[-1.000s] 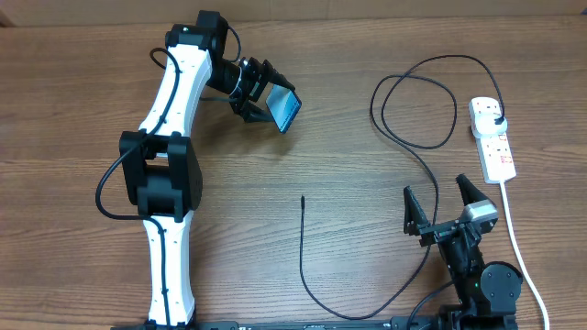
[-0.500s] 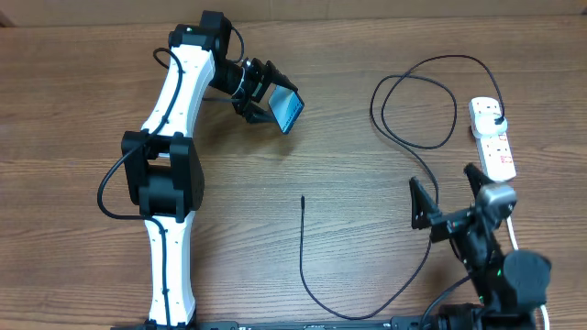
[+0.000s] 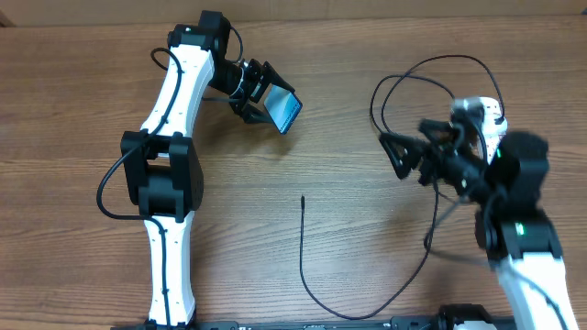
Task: Plug charger to phone and switch on socket
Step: 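Move the right gripper forward toward the phone held by the left gripper, then close the right gripper on the phone's edge beside the left gripper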
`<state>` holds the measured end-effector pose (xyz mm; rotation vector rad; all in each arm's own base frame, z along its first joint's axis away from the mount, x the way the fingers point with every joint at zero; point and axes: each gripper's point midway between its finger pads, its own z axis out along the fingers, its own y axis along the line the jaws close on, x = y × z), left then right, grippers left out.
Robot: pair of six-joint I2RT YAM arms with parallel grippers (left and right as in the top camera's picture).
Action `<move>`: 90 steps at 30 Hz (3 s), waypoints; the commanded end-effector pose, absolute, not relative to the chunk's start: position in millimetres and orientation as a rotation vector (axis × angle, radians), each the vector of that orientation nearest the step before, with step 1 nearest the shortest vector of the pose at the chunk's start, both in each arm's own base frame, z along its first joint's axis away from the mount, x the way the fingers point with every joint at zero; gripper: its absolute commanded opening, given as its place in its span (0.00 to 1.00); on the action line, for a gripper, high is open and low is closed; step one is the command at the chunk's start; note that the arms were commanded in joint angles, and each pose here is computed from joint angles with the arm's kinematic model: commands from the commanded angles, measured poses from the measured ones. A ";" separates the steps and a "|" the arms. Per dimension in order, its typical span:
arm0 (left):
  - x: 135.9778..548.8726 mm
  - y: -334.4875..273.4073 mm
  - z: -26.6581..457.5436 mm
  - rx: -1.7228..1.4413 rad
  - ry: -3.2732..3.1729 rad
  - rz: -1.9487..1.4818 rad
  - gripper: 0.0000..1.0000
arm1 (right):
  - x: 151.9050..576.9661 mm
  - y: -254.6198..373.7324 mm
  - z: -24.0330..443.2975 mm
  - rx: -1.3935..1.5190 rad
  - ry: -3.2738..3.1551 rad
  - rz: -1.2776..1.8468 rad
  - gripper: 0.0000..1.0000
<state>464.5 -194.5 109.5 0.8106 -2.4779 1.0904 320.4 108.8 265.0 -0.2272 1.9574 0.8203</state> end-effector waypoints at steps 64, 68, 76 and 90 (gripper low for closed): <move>405.1 -316.9 104.8 0.932 -2.435 0.782 0.04 | 375.4 176.5 123.6 0.412 2.401 1.046 1.00; 401.5 -329.0 107.8 0.894 -2.431 0.814 0.04 | 375.5 171.3 118.8 0.440 2.412 1.004 1.00; 395.6 -337.3 112.1 0.866 -2.402 0.835 0.04 | 374.9 159.4 108.0 0.497 2.436 0.909 1.00; 385.0 -349.6 112.2 0.853 -2.395 0.815 0.04 | 378.0 154.0 106.5 0.515 2.426 0.867 0.93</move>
